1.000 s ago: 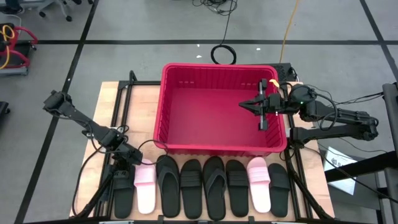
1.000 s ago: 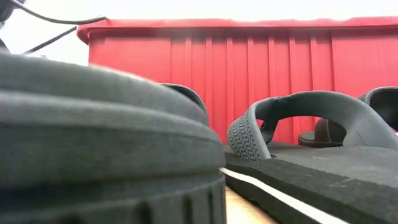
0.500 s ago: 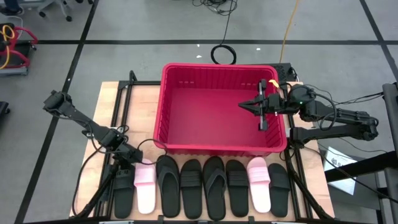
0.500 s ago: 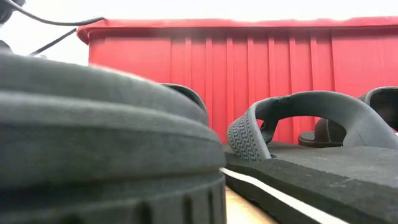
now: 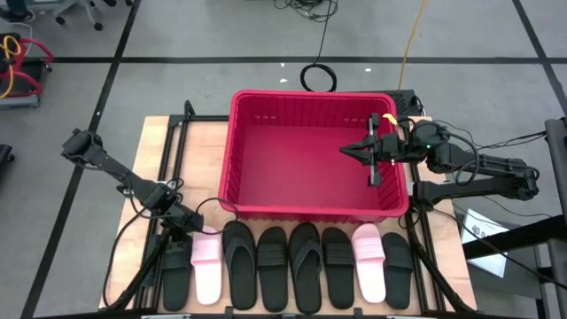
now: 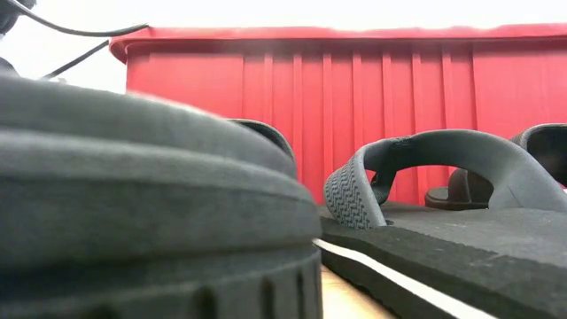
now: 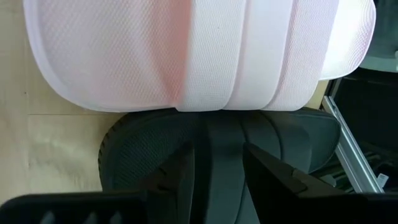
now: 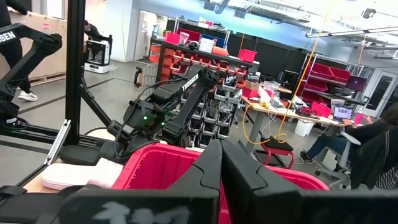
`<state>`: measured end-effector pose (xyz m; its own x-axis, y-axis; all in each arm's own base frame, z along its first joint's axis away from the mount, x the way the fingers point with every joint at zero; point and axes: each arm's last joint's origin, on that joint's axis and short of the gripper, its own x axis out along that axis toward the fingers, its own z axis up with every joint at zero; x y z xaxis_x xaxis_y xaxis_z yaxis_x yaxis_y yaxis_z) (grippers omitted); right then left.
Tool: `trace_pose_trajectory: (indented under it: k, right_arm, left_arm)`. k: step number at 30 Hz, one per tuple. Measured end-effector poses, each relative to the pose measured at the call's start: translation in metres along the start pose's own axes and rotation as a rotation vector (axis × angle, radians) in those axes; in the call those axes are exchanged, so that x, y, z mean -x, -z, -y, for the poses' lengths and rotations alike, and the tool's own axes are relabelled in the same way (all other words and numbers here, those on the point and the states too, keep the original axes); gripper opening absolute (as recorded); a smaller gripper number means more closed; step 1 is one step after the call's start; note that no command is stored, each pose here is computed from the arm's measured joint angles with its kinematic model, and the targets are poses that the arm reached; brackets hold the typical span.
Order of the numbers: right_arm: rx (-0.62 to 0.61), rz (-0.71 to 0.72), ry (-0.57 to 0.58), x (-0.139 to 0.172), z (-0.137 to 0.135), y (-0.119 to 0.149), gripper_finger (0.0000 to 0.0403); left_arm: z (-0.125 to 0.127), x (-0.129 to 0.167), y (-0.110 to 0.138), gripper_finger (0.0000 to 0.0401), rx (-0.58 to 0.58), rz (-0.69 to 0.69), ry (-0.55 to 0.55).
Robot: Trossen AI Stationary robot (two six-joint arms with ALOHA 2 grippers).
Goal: Pick and place slides into bin
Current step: Put the black slide into the red bin
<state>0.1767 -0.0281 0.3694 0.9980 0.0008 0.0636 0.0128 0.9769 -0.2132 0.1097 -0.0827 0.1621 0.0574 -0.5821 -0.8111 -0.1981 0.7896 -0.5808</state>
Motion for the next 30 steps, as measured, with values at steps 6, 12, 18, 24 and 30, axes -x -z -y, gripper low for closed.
trace_pose_trajectory:
  k: [6,12,18,24,30]
  right_arm:
    - [0.000,0.000,0.000,0.000,0.000,0.000,0.0000]
    - [0.000,0.001,0.000,0.000,0.000,0.000,0.0000]
    - [0.001,0.001,0.000,0.000,0.000,0.000,0.0000]
    - [0.001,0.003,0.001,0.000,0.000,0.000,0.0000]
    - [0.001,0.002,0.000,0.000,0.000,0.000,0.0000]
  left_arm:
    - [-0.002,-0.006,0.003,0.0131,0.012,-0.010,0.008]
    - [-0.002,-0.014,0.002,0.0131,0.020,0.006,0.079]
    - [0.000,-0.014,0.002,0.0131,0.029,-0.025,0.120]
    - [0.002,-0.014,0.004,0.0131,0.013,-0.047,0.138]
    - [0.006,-0.016,0.006,0.0132,0.004,-0.061,0.155]
